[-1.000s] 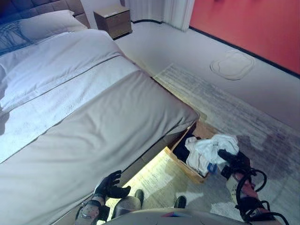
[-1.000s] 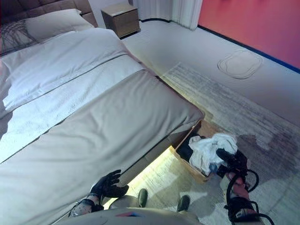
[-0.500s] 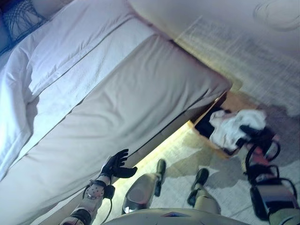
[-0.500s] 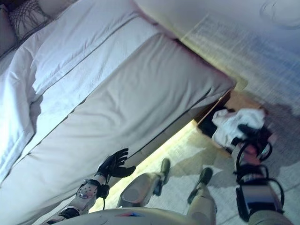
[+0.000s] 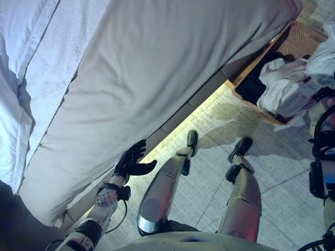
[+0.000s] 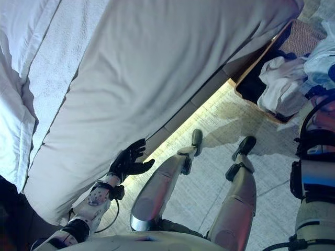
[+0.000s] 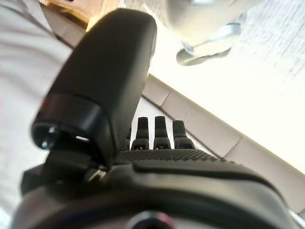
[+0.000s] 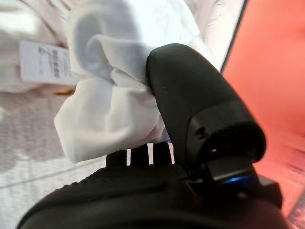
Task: Pick up the clothes from the bed and place them into the basket
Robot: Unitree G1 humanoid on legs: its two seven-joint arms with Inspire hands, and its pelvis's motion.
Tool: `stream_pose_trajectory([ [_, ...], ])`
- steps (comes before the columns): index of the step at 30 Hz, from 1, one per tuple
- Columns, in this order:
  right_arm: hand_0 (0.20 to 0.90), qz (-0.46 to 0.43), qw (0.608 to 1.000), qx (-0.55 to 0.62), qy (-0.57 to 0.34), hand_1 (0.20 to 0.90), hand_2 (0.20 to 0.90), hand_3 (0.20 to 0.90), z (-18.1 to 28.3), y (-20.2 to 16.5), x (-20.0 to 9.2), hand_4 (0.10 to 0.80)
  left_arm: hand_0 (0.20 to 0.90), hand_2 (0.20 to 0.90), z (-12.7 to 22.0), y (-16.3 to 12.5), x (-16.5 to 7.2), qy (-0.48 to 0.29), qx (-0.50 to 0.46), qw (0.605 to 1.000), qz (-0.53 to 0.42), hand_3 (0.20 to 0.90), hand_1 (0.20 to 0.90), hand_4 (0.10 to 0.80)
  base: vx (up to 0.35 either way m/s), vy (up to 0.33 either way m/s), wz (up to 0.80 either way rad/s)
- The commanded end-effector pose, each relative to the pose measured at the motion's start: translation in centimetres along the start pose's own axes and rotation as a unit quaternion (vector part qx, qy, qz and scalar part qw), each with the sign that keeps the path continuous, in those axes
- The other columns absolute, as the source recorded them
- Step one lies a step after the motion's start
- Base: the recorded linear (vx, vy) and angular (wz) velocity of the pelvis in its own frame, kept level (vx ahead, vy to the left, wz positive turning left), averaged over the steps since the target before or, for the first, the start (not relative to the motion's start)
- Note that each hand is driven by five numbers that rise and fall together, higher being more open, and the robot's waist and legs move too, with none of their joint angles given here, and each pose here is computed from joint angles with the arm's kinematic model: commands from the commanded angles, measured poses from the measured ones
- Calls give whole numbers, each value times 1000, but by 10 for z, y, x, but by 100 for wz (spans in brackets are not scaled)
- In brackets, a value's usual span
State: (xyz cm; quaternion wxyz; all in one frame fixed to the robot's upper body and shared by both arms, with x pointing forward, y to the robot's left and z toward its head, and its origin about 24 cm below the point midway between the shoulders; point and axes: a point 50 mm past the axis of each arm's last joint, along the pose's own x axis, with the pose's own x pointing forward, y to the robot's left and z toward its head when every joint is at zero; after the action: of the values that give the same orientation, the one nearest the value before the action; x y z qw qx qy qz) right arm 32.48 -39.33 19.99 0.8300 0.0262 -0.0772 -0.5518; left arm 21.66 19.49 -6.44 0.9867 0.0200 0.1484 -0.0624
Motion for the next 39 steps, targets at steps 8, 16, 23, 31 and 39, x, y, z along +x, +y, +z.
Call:
stream_pose_trajectory([
  [8,300,33,991,9,-129,300,300,200,79,0,11,100,900,900,-2,31,-20,-22,-34,998,51,900,900,800,31,80,-6],
  [16,900,103,985,-15,-134,900,900,900,80,13,7,800,900,900,-6,30,-27,-22,-36,998,43,900,900,800,-21,24,-17],
  [23,900,168,982,-20,-82,900,900,900,54,21,2,800,900,900,-3,31,-22,-25,-31,999,35,900,900,800,-39,4,-12],
  [31,900,247,969,-10,19,900,900,900,-42,11,-24,800,900,900,13,33,-6,-34,-9,999,37,900,900,800,-27,-78,-7],
  [39,900,335,935,-14,117,900,900,900,-140,-15,-79,800,900,900,9,38,2,0,24,998,55,900,900,800,51,-119,-4],
])
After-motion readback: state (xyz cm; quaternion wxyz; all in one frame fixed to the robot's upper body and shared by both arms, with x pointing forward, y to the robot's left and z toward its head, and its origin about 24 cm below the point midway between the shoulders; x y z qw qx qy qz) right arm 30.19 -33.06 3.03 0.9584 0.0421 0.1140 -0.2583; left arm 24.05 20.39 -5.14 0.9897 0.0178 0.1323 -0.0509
